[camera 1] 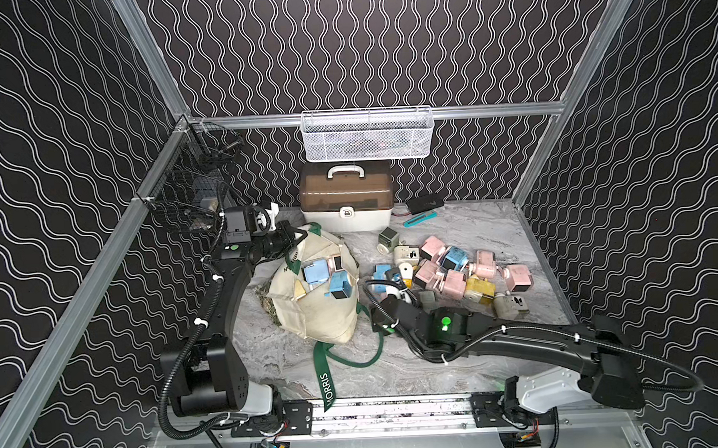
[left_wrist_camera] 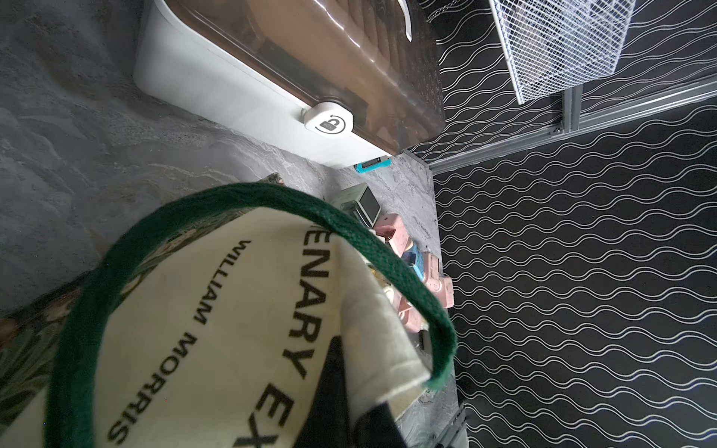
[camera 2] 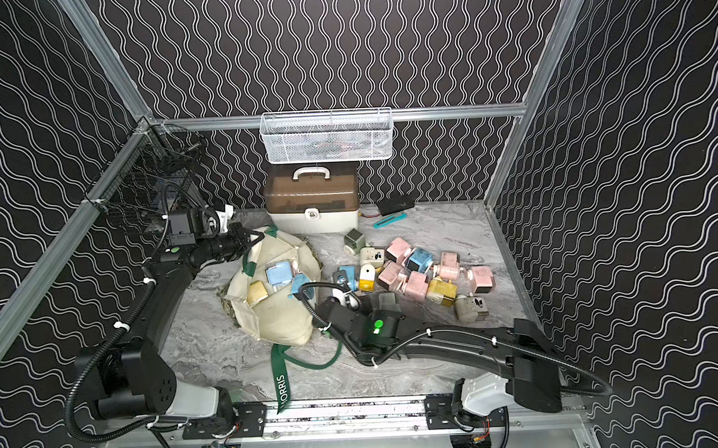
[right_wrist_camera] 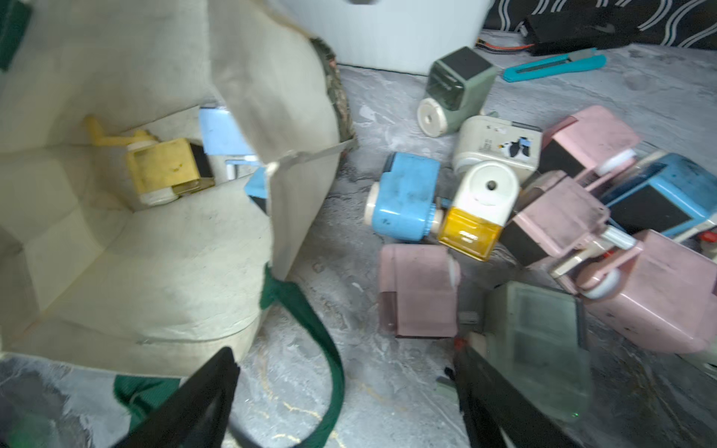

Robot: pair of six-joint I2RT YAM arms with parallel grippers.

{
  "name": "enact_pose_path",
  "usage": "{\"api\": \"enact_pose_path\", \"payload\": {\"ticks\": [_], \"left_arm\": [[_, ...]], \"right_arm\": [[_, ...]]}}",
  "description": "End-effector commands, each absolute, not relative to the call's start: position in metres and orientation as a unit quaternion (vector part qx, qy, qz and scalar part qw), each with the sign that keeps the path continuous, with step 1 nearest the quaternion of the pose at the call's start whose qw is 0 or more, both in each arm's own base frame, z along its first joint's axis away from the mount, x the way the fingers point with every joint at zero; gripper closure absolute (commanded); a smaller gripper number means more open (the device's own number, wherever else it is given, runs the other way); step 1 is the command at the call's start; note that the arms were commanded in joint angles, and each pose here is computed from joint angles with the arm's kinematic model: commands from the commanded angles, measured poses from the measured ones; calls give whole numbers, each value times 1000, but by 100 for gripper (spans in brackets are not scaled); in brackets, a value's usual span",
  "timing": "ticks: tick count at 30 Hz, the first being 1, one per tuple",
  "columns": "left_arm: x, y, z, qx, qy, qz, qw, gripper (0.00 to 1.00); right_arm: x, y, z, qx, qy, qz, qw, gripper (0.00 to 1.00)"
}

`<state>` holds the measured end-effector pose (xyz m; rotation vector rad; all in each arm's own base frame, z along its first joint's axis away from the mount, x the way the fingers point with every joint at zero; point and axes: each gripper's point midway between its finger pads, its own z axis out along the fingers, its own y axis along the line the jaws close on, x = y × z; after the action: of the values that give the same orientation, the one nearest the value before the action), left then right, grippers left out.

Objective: Take out the pencil sharpeners from the tote bags
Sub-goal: Place the pencil sharpener at the center of the board, then pick up the pencil sharpener from the canvas bag.

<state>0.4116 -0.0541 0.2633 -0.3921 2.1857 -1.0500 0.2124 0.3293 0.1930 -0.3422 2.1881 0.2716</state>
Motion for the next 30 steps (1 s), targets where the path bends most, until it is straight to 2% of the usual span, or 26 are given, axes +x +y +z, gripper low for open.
{"api": "enact_pose_path", "payload": {"ticks": [1,9,15,26,30], "left_arm": [[416,-54,273,-138,831,-406,353,100],[416,-54,273,-138,831,-406,355,100],[416,-54,273,-137,831,-407,354,100],[416,-55,275,-137,831,-407,355,100],[416,-54,274,-137,831,-407,354,100]], "right_arm": [[203,357,191,-174,876,109,436,16],[185,431,172,-236,868,144,412,25],[209,459,152,-235,872,113,414,27],[285,459,99,-173,896,51,405,24],[307,453,91,-151,895,18,419,16]]}}
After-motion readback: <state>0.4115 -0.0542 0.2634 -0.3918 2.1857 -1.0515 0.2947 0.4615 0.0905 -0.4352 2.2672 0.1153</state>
